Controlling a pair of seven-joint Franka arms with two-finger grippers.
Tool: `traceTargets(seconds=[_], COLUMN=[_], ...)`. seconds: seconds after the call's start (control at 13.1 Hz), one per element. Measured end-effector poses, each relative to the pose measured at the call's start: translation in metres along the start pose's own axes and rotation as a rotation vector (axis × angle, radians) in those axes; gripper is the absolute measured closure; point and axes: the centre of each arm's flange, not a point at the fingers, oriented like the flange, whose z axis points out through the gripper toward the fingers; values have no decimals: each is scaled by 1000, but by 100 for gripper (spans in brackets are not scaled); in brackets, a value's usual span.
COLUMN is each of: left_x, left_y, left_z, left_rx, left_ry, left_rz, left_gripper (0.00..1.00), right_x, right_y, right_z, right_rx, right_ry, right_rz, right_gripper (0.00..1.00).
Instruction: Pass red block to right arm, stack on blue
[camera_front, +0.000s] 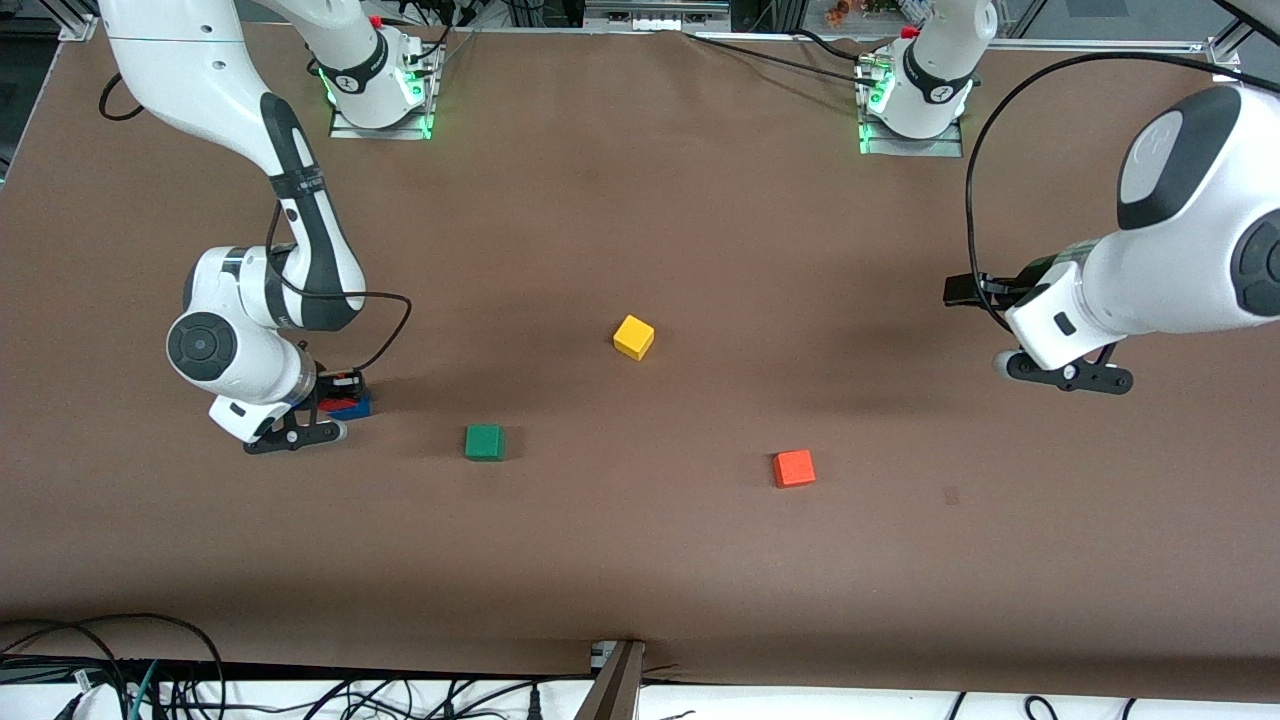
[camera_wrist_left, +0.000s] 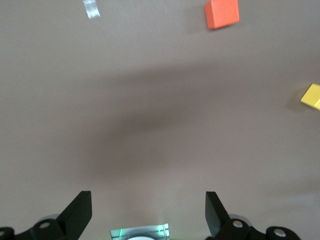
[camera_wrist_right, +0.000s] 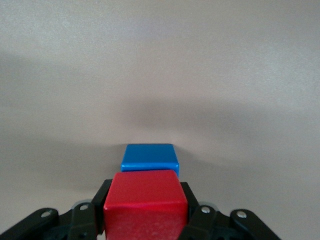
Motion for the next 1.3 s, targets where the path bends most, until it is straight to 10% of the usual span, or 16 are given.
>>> traceTargets(seconds=[1.3], left_x=[-59], left_y=[-47], left_z=[-78], left_rx=[114], left_ry=[248], left_rz=[-84], left_gripper=[0], right_x=[-2], right_y=[1], right_z=[3], right_rx=[-6], right_ry=[19], right_rz=[7], right_gripper=[42])
